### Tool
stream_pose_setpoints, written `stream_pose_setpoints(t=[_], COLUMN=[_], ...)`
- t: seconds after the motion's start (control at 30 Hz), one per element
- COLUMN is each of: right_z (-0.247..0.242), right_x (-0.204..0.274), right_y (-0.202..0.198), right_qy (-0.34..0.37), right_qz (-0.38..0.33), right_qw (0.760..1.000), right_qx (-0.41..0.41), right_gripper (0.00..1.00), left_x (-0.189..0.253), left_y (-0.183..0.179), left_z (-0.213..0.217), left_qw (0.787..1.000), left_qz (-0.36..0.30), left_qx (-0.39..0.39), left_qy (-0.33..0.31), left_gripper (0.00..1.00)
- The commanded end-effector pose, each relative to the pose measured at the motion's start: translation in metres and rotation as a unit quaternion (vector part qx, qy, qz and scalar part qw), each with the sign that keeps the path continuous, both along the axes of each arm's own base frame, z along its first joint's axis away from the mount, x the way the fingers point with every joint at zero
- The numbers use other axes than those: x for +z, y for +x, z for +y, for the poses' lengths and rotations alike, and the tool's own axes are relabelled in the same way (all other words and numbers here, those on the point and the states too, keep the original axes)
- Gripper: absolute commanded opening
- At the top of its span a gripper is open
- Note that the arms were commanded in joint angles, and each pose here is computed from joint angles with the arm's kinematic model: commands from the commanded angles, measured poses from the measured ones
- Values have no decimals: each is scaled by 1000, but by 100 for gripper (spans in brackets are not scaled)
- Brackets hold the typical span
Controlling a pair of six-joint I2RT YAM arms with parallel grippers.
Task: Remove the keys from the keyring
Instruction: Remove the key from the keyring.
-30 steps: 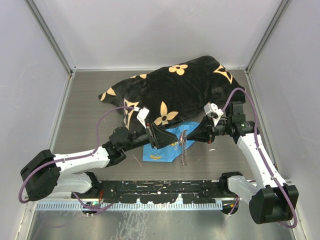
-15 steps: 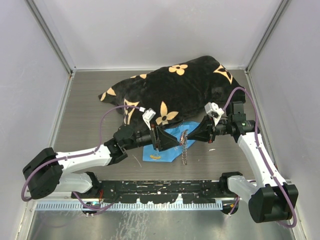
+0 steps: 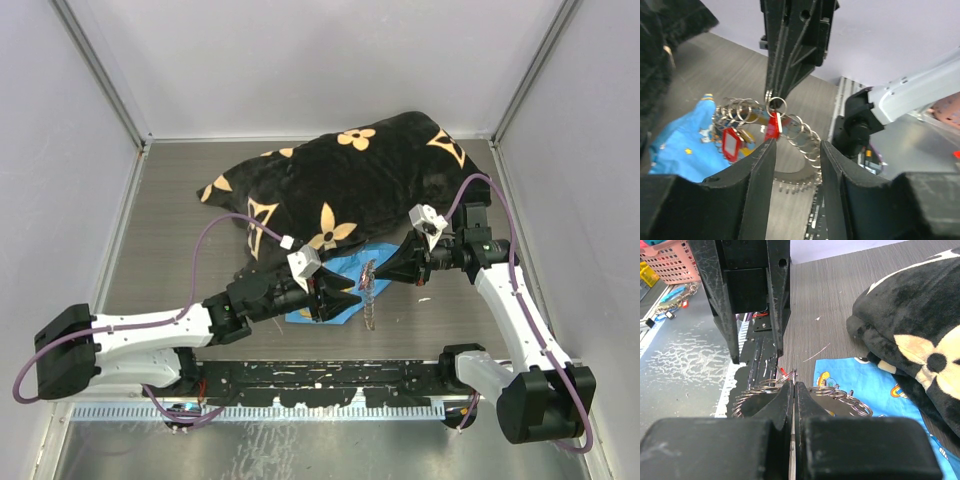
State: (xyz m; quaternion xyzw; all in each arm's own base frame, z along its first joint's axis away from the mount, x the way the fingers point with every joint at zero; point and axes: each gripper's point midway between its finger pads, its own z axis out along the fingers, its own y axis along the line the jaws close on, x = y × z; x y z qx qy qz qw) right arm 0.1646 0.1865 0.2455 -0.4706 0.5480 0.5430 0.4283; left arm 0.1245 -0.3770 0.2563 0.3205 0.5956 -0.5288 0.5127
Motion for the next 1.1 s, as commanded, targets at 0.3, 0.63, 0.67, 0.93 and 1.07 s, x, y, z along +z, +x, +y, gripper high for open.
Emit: stream_pose_setpoints(t=[0.3,0.63,0.67,0.93,1.07], right_z=[2,2,2,2,2], right_x=[26,26,26,25,25], right_y=[-6,-6,-6,-6,-6], right_qy=[42,42,42,42,42], right_qz=[-24,-24,-24,-24,-24], right_qw=[998,998,998,998,998], right_qx=[29,29,29,29,29], right_gripper=[1,1,1,1,1], left_x=[27,29,30,32,31], left_y=[26,27,28,30,30], left_z=[-2,-9,-9,-11,-13], left_qw=[995,995,995,995,995], left_qz=[-80,-78,-79,-77,-75], left_qx=[60,58,59,64,63], left_qy=[-21,-29,-30,-29,-27], left_gripper=[35,36,37,36,33])
